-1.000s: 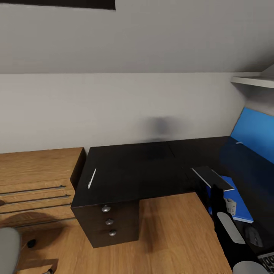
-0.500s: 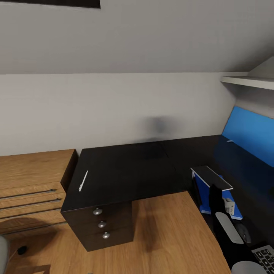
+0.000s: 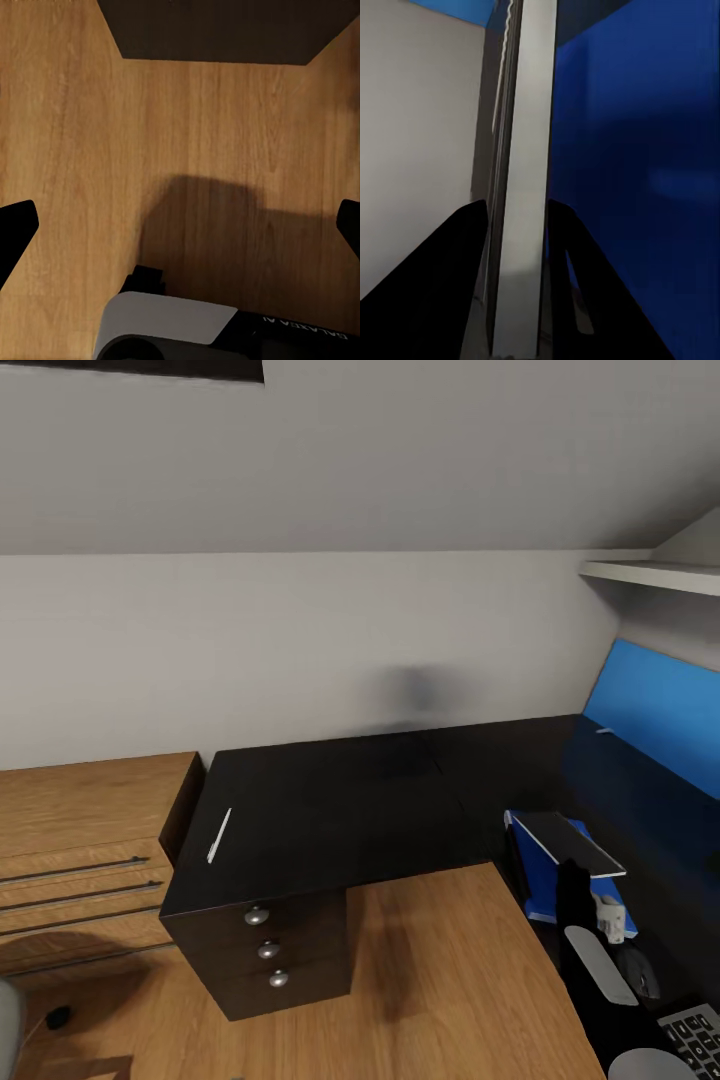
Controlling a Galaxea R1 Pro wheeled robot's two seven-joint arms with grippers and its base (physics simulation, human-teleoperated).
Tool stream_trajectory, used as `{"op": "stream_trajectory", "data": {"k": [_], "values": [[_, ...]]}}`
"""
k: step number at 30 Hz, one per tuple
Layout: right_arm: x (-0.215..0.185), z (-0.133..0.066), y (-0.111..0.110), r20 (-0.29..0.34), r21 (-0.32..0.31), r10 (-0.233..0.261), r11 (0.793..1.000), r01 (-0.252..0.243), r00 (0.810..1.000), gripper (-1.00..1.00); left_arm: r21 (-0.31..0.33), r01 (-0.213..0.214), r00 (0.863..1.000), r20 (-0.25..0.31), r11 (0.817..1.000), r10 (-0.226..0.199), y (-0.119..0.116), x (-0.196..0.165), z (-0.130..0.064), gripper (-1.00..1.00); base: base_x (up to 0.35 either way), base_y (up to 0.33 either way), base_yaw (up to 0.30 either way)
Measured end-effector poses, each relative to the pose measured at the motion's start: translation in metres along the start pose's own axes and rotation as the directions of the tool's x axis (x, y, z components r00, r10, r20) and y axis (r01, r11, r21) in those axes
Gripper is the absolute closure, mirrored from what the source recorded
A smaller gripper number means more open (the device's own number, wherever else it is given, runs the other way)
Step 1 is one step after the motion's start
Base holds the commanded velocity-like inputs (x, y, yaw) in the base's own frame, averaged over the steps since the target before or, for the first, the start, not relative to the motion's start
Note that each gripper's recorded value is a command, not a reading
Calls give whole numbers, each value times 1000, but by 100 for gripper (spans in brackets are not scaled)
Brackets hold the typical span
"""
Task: In the bedroom, organize the workspace by keeping the computer under the desk, ensuring the monitor is on the desk, placing the keyboard on the desk next to the monitor, placing the mouse on the desk next to the keyboard, moving the folder from the swivel chair onto the desk next to the mouse, stacking the notebook on top of the folder with the pen on top of the notebook, and positioning the swivel chair next to the desk.
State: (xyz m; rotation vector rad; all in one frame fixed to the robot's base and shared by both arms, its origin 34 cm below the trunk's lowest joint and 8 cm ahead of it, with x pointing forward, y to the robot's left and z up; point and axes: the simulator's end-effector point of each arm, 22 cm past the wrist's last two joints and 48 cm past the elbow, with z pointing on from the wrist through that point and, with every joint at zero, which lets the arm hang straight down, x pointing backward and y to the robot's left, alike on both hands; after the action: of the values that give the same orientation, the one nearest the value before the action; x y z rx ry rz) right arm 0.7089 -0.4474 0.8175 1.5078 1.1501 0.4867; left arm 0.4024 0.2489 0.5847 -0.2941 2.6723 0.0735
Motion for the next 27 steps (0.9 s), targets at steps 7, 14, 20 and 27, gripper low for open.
{"op": "stream_trajectory", "data": {"k": [7,14,20,27], "values": [[-2,0,-4,12,8,-4,1000,4,1000,100,0,-1,1000,1,1000,1,0,0,0,-100,0,0,0],[-2,-1,-4,13,9,-4,1000,4,1000,100,0,-1,1000,2,1000,1,0,-1,0,-100,61,-57,0],[-2,0,-4,13,9,-4,1000,4,1000,100,0,0,1000,1,1000,0,0,0,0,-100,57,-53,0],[-2,-1,-4,13,9,-4,1000,4,1000,100,0,-1,1000,2,1000,1,0,0,0,-100,55,-3,0]]}}
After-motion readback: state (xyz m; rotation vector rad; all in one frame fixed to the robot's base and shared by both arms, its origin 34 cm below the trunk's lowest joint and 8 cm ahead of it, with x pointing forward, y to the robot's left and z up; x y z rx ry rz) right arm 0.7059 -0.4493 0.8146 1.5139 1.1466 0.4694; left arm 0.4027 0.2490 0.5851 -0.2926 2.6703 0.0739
